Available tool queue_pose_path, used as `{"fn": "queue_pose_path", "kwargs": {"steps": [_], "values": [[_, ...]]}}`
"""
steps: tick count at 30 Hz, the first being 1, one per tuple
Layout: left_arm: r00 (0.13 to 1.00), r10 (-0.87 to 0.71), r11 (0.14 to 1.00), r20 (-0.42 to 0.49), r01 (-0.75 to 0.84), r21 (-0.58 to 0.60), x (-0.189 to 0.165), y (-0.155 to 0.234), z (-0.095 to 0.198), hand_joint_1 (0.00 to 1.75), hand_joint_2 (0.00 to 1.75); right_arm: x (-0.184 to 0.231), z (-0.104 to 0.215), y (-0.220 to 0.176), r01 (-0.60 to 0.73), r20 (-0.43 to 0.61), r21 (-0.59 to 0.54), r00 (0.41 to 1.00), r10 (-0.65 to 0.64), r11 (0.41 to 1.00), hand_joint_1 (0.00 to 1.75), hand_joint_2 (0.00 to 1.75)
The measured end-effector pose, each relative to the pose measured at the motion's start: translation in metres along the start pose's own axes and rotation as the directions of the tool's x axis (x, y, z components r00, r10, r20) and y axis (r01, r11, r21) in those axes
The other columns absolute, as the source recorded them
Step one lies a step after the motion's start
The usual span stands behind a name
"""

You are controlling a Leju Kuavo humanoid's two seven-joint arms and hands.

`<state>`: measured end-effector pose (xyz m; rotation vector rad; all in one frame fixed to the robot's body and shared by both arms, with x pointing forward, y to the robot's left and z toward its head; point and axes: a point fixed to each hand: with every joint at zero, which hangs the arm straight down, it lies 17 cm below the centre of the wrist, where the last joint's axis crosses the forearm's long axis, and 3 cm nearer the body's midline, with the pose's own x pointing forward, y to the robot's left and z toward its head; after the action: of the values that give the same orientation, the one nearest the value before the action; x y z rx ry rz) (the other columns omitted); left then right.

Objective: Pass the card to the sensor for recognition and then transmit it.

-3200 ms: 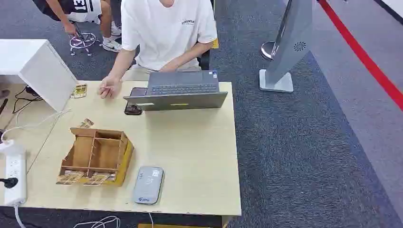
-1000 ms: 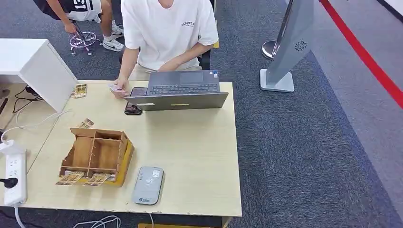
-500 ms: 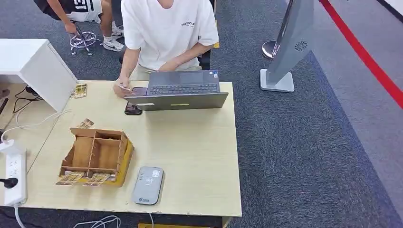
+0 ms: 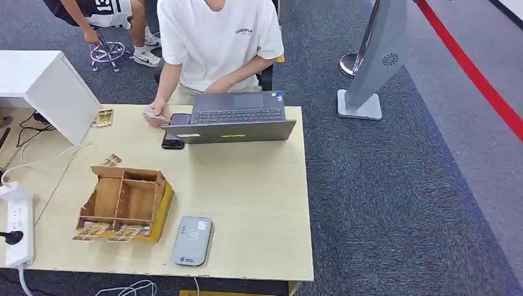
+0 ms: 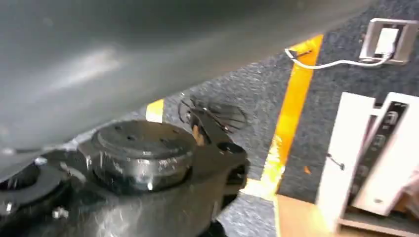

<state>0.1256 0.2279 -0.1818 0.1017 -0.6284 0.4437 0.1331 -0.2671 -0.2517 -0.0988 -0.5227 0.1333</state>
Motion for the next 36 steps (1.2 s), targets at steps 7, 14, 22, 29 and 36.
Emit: {"fn": "queue_pose_path", "kwargs": {"steps": [7,14,22,29,36], "values": [[0.993,0.101,0.994,0.063,-0.104,0.044,0.025,0.0,0.017,0.0,1.75,0.005,0.0,-0.002,-0.028,0.02,-0.017,0.999,0.028,0.999,0.0,0.0],[0.952,0.204,0.967,0.226,-0.233,0.106,0.078,0.023,0.025,0.0,1.75,0.003,0.002,0.0,-0.015,0.012,-0.046,1.0,0.016,0.999,0.0,0.0],[0.834,0.302,0.905,0.461,-0.403,0.136,0.146,0.08,0.035,0.0,1.75,-0.007,0.007,0.002,0.023,-0.017,-0.089,1.0,-0.025,0.996,0.0,1.75],[0.706,0.318,0.874,0.633,-0.476,0.093,0.201,0.122,0.045,0.0,1.75,-0.014,0.014,0.0,0.037,-0.044,-0.122,0.998,-0.043,0.992,0.0,1.75],[0.587,0.288,0.867,0.756,-0.496,0.054,0.246,0.157,0.057,0.0,1.75,-0.017,0.019,0.002,0.032,-0.053,-0.13,0.998,-0.039,0.991,0.0,1.75]]}}
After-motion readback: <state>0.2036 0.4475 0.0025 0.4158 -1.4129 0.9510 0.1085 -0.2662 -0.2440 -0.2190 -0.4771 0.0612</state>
